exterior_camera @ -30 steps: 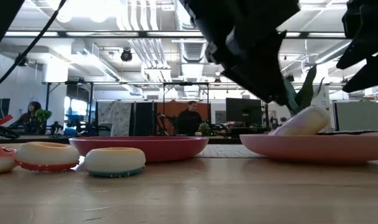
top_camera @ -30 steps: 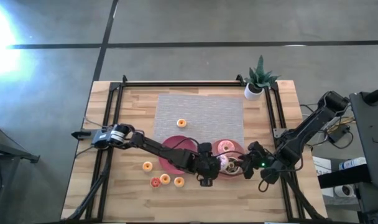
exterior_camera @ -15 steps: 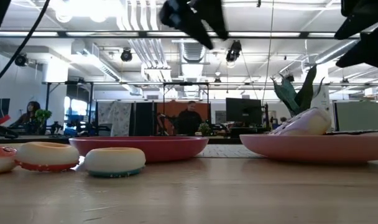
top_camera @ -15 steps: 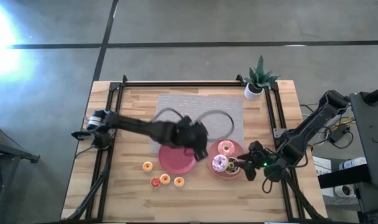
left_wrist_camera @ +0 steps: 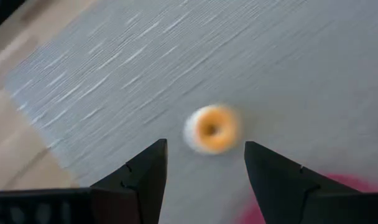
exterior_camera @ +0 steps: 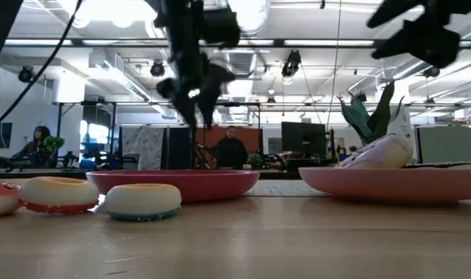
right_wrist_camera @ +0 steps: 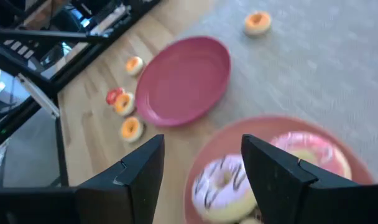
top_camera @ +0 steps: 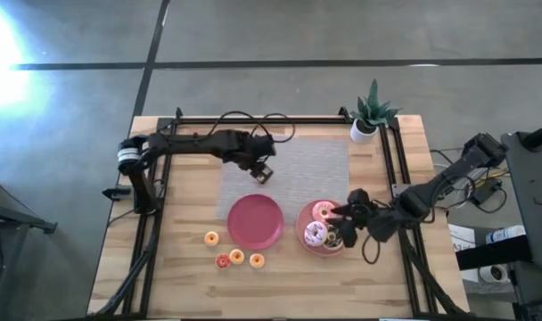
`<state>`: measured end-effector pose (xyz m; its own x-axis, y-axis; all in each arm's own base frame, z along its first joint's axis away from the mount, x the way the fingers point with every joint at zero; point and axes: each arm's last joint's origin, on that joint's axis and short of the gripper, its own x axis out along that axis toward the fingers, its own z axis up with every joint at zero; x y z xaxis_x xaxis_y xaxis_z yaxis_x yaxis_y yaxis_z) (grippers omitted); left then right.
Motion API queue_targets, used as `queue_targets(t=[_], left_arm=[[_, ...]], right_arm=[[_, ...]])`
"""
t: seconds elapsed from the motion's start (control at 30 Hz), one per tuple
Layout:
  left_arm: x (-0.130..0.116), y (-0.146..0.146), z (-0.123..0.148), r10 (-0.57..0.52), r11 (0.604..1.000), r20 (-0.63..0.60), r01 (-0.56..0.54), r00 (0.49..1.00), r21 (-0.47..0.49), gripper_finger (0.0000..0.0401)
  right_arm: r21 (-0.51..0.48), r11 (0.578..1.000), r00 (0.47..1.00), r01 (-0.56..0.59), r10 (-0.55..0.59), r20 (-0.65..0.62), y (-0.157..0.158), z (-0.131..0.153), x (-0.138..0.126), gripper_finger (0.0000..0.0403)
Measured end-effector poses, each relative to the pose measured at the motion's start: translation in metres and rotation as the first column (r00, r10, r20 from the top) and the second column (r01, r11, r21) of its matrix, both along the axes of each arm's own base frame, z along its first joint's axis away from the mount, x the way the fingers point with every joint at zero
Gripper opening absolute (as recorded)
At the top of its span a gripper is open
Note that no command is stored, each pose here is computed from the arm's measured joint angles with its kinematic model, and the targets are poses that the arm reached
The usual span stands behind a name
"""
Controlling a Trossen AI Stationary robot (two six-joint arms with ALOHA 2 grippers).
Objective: Pick & Place donuts
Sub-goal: Put the small yellow donut on the pink plate
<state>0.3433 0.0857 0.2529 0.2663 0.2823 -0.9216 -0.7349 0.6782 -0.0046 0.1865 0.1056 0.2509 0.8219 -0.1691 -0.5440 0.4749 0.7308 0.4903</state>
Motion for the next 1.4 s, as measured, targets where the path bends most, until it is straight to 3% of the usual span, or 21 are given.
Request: queue_targets(t=[0.07,0.2,0.37,0.43,0.5,0.57,0.63,0.73,0.97,1.27,1.4], left_arm=[[-0.005,0.000,-0.015,-0.092,0.996,-0.066,0.093,0.994,0.015,0.0186],[-0.008,-0.019,-0.031,-0.313,0.948,-0.130,0.318,0.941,0.022,0.0172],[-0.009,-0.013,-0.040,-0.296,0.955,-0.083,0.297,0.952,-0.003,0.0139],[-0.006,-0.014,-0.038,-0.350,0.936,-0.065,0.352,0.934,0.023,0.0129],[-0.004,-0.026,-0.034,-0.502,0.861,-0.074,0.506,0.862,0.055,0.0123],[-0.004,-0.038,-0.030,-0.645,0.748,-0.119,0.656,0.755,0.101,0.0120],[-0.005,-0.045,-0.032,-0.706,0.664,-0.199,0.733,0.680,0.147,0.0120],[-0.008,-0.045,-0.041,-0.701,0.617,-0.308,0.763,0.644,0.191,0.0120],[-0.001,-0.043,-0.049,-0.697,0.607,-0.255,0.741,0.670,0.286,0.0120],[-0.003,-0.036,-0.055,-0.668,0.659,-0.219,0.702,0.711,0.271,0.0121],[-0.004,-0.036,-0.057,-0.658,0.673,-0.215,0.691,0.722,0.264,0.0145]], right_arm=[[-0.012,1.000,1.000,0.005,-0.005,0.000,-0.005,0.004,0.004,0.0205],[0.018,0.999,0.999,0.030,-0.030,-0.018,-0.018,0.005,0.011,0.0205],[0.035,0.996,0.996,0.081,-0.080,-0.027,-0.031,0.005,0.017,0.0205],[0.036,0.994,0.994,0.102,-0.101,-0.028,-0.036,0.005,0.019,0.0205],[0.038,0.992,0.993,0.117,-0.116,-0.029,-0.039,0.005,0.020,0.0205],[0.038,0.991,0.991,0.131,-0.130,-0.032,-0.043,0.005,0.021,0.0205],[0.040,0.989,0.990,0.140,-0.138,-0.034,-0.045,0.004,0.022,0.0205],[0.037,0.988,0.988,0.151,-0.150,-0.038,-0.048,0.004,0.022,0.0205],[0.008,0.985,0.983,0.173,-0.172,-0.066,-0.052,0.002,0.021,0.0205],[0.007,0.984,0.981,0.179,-0.178,-0.072,-0.052,0.001,0.020,0.0205],[0.009,0.983,0.981,0.182,-0.181,-0.071,-0.052,0.001,0.020,0.0205]])
